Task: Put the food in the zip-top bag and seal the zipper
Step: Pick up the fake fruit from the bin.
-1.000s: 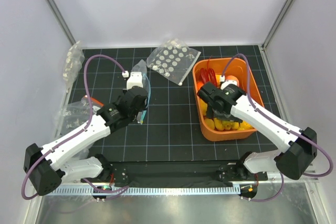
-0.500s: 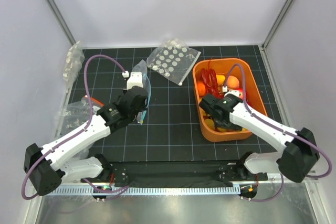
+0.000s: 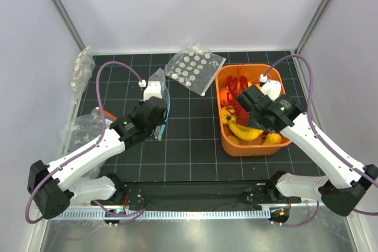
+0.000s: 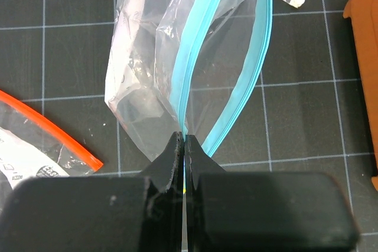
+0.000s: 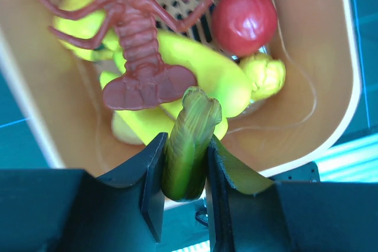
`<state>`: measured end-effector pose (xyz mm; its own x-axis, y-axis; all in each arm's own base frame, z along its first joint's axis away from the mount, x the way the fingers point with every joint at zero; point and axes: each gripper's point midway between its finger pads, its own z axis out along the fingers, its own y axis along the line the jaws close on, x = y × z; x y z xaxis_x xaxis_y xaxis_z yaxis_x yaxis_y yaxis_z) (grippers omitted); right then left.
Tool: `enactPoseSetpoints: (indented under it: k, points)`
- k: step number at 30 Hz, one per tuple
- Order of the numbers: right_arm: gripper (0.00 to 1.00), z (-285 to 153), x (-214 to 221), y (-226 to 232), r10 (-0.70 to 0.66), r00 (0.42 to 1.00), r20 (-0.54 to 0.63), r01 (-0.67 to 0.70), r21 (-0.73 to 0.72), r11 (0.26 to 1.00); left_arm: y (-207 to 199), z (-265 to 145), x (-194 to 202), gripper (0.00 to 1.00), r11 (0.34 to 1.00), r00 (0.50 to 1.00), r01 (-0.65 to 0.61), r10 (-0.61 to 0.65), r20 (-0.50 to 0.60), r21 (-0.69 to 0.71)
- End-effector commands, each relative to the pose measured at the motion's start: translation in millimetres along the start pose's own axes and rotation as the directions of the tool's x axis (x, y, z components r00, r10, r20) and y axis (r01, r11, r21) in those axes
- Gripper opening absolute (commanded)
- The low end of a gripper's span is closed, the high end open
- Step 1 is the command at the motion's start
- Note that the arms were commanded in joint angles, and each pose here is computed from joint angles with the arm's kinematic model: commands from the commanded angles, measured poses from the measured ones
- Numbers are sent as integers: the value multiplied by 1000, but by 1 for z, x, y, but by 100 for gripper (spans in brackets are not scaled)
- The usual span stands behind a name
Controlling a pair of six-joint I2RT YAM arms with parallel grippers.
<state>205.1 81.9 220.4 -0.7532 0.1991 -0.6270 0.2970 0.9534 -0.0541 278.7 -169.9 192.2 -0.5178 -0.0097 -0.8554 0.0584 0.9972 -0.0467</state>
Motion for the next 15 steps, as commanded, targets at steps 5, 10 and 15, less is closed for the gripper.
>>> enactPoseSetpoints:
  k: [5,10,15]
  points:
    - [22,-50,-59,22,-28,982,186,71,-226,971,-23,-5,-16,0,995,999,38,-39,13,96]
    - [21,-67,-81,22,-47,959,279,122,-258,958,-30,-6,-14,0,990,999,44,-43,-4,131]
    - [17,-77,-95,16,-104,952,288,168,-208,964,-36,-5,-13,0,987,999,54,-51,-18,153]
